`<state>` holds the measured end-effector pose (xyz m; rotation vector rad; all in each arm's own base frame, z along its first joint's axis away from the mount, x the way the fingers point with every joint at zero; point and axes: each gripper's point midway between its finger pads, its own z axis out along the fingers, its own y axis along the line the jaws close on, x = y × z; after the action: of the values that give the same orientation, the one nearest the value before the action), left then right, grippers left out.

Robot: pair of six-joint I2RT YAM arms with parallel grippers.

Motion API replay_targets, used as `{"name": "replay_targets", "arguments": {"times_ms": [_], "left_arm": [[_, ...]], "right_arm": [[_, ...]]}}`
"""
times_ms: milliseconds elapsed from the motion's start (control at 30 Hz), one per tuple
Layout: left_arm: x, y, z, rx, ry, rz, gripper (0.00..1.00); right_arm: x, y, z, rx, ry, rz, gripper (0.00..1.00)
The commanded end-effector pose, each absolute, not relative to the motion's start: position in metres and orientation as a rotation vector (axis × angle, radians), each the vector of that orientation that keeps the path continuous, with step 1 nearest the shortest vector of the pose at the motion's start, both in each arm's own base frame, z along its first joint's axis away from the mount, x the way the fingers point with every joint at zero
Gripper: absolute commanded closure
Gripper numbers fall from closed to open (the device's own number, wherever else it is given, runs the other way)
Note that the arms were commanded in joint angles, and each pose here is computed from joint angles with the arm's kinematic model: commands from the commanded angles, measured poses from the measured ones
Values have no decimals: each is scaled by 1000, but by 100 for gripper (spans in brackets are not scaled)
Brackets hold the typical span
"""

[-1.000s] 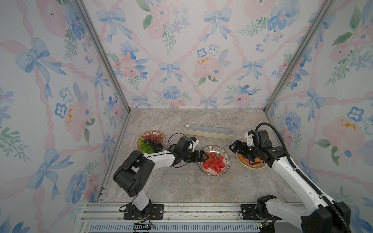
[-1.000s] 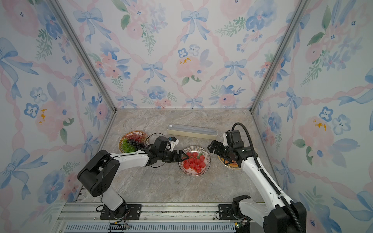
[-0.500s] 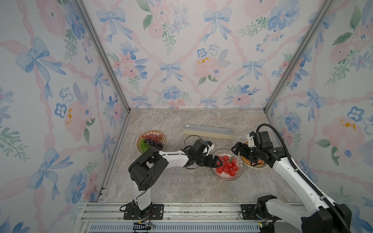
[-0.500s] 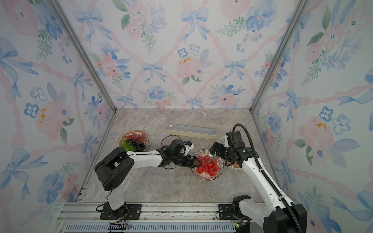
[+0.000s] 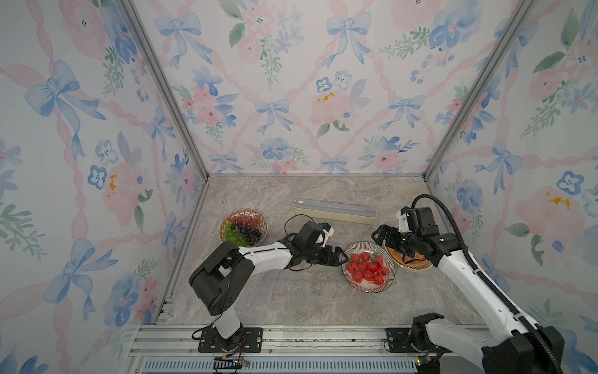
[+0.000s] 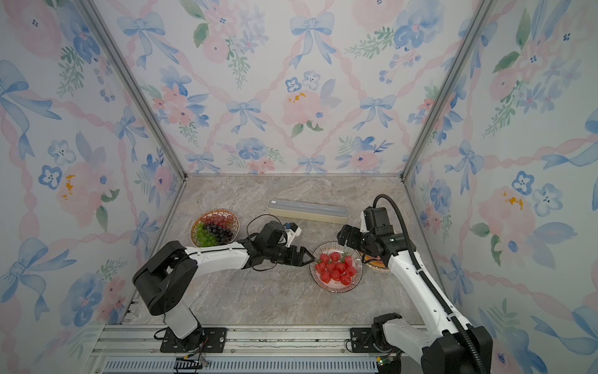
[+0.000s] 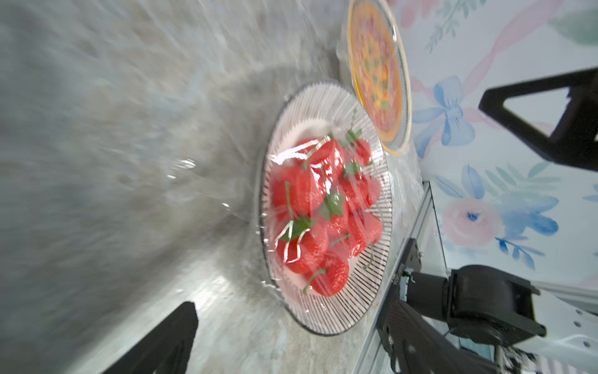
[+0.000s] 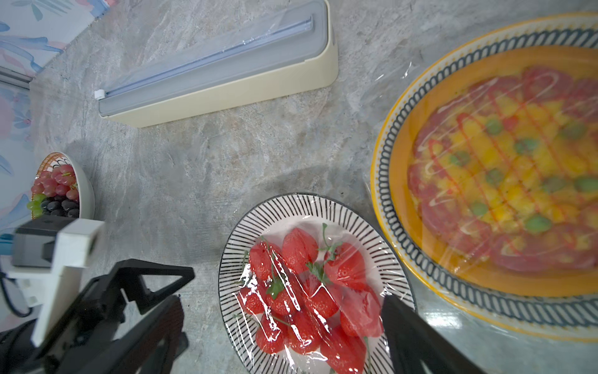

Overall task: Wrap the plate with plastic wrap
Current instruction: Move the plate to the center of the board.

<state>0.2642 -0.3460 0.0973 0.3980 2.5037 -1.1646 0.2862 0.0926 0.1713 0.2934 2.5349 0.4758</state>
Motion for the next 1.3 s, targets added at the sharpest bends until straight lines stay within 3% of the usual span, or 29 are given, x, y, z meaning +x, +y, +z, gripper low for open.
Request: {"name": "replay_targets", "arguments": {"times_ms": [0, 200, 333, 600, 733, 933, 1267], "left_arm": [[284, -305, 111, 349, 2452, -980, 7], [325, -216, 145, 78, 2333, -812, 12], [353, -126, 156, -147, 2304, -651, 17], [375, 49, 172, -577, 2157, -347, 44], [377, 108, 154, -711, 2162, -219, 47], [377, 144, 112, -801, 2236, -185, 49], [380, 132, 73, -769, 2317, -438, 62]], "right_arm": [[297, 99, 183, 209, 2499, 444, 3], [310, 129, 190, 119, 2460, 494, 0], [316, 145, 189, 61, 2467, 498, 2], [319, 153, 179, 34, 2491, 494, 2], [319, 152, 175, 18, 2500, 479, 2], [318, 150, 170, -3, 2510, 460, 2], [315, 148, 164, -5, 2510, 475, 2]]}}
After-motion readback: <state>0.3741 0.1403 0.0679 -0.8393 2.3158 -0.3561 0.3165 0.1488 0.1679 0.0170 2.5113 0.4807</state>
